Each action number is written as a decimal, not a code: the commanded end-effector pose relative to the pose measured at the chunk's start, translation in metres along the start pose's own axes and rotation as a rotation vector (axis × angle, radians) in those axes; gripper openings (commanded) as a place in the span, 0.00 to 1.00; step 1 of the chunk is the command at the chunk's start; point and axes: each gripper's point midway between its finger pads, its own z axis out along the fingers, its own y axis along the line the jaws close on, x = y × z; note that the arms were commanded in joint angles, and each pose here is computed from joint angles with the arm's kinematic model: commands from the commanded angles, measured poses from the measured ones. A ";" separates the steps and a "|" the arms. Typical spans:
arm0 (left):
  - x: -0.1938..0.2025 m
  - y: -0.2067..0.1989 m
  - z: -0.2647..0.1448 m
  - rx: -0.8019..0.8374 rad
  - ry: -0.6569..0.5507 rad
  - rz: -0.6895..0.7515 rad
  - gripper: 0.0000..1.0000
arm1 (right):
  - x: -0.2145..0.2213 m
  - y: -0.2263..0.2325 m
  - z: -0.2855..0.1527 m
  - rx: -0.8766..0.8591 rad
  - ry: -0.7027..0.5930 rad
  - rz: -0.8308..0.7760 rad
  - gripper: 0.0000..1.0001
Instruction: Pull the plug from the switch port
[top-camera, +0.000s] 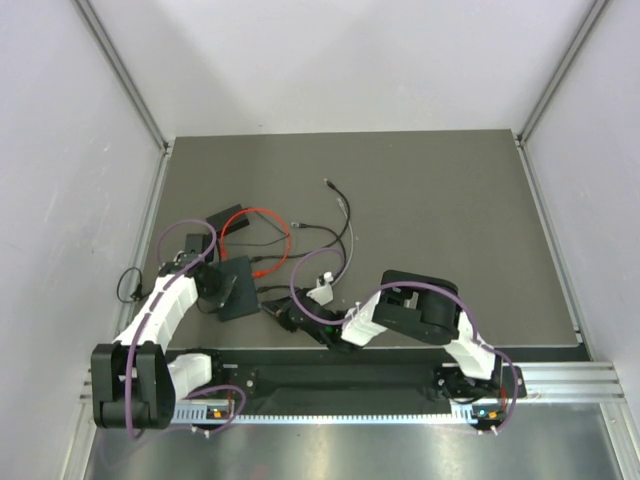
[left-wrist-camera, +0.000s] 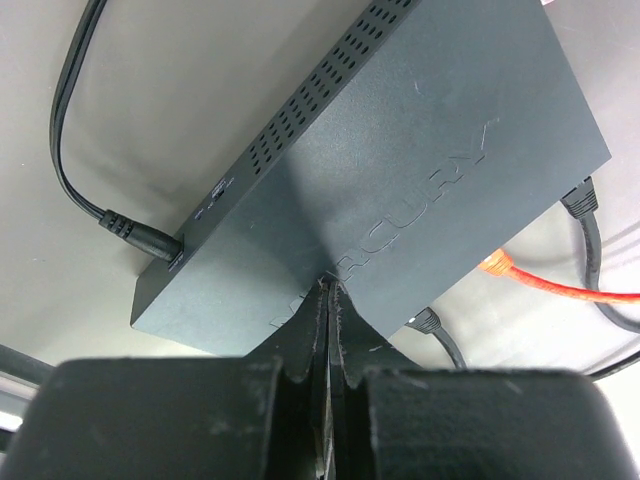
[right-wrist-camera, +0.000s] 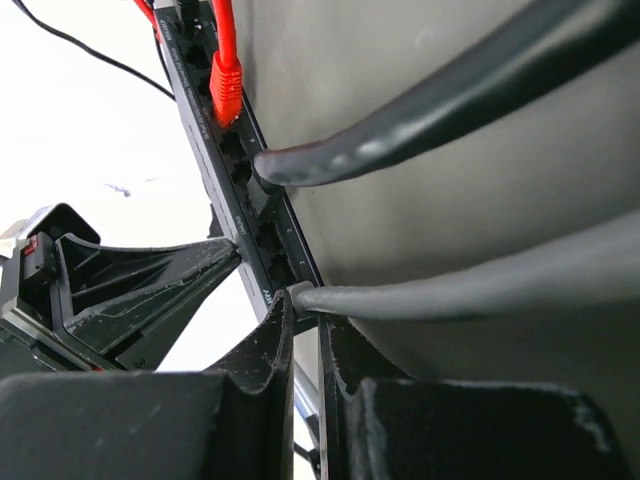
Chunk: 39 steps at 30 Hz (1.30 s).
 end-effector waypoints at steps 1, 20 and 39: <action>0.019 0.079 0.019 -0.299 0.035 0.025 0.00 | -0.067 -0.080 -0.005 0.254 -0.174 -0.104 0.00; 0.018 0.078 0.017 -0.275 0.017 0.023 0.00 | -0.051 -0.053 -0.001 0.179 -0.088 -0.165 0.00; 0.013 0.069 0.009 -0.234 0.014 0.080 0.00 | -0.094 -0.057 -0.055 0.211 -0.142 -0.331 0.00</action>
